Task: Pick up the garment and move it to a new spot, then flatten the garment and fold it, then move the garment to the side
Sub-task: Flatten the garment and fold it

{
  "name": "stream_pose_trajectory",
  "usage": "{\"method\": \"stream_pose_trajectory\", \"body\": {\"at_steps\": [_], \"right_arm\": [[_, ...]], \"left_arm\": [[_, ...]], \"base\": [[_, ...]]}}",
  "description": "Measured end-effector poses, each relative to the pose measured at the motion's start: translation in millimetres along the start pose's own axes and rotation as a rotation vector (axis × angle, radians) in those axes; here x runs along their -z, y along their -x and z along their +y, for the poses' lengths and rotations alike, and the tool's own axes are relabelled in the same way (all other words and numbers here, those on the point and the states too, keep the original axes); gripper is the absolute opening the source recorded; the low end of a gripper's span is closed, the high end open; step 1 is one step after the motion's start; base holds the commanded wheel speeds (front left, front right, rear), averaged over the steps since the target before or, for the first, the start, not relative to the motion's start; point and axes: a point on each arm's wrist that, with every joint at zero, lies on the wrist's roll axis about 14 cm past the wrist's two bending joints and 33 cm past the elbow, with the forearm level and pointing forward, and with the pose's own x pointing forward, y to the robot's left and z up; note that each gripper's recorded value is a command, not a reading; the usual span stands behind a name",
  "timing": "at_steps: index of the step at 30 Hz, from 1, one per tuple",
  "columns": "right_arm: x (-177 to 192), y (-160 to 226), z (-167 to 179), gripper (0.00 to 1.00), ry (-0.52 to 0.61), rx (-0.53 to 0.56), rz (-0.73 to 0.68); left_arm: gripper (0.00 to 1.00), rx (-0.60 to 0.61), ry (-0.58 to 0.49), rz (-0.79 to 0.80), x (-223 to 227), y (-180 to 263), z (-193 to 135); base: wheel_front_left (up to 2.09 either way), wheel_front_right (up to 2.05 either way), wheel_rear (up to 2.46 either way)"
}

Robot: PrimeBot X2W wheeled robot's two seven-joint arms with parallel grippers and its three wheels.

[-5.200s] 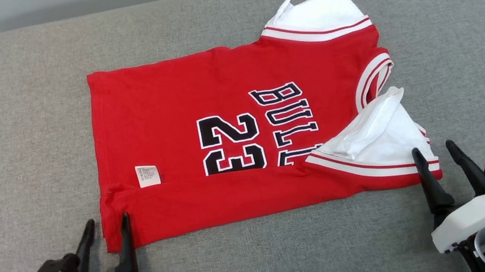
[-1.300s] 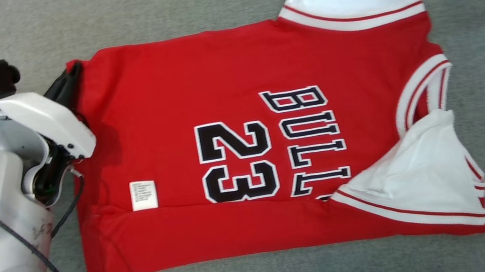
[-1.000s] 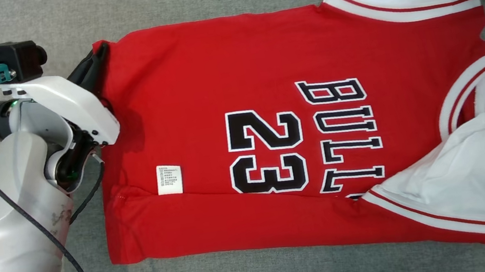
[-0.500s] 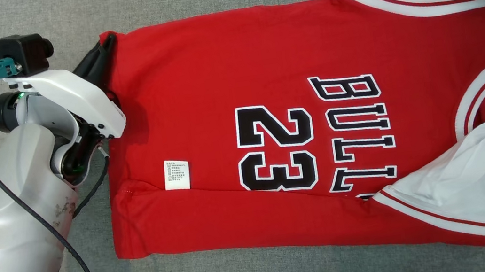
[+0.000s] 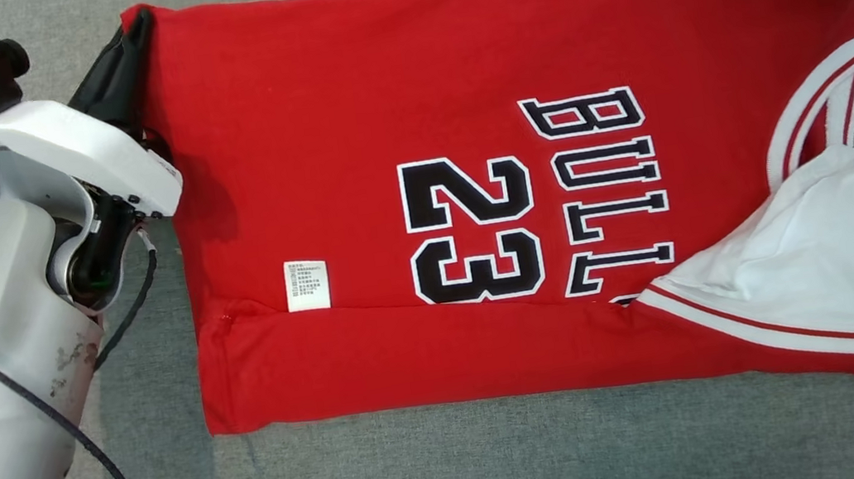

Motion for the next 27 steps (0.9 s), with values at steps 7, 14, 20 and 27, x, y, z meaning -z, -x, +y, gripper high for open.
{"method": "stream_pose_trajectory", "body": {"at_steps": [7,14,20,27], "right_arm": [[19.5,37.2,13.9,0.0,0.063,-0.076,-0.082],[59.7,88.6,19.7,0.0,-0.024,-0.108,-0.088],[85.7,126.5,30.9,0.0,-0.158,-0.106,-0.106],[111.1,167.3,35.3,0.0,-0.273,-0.044,-0.114]], "left_arm": [[0.0,0.038,0.108,-0.058,8.4,18.0,-10.0],[0.0,0.035,0.148,-0.101,14.7,53.3,-9.6],[0.0,0.016,0.165,-0.066,28.8,80.9,-12.8],[0.0,-0.016,0.208,-0.018,42.8,102.6,-16.5]], "base": [[0.0,0.0,0.0],[0.0,0.0,0.0],[0.0,0.0,0.0],[0.0,0.0,0.0]]}}
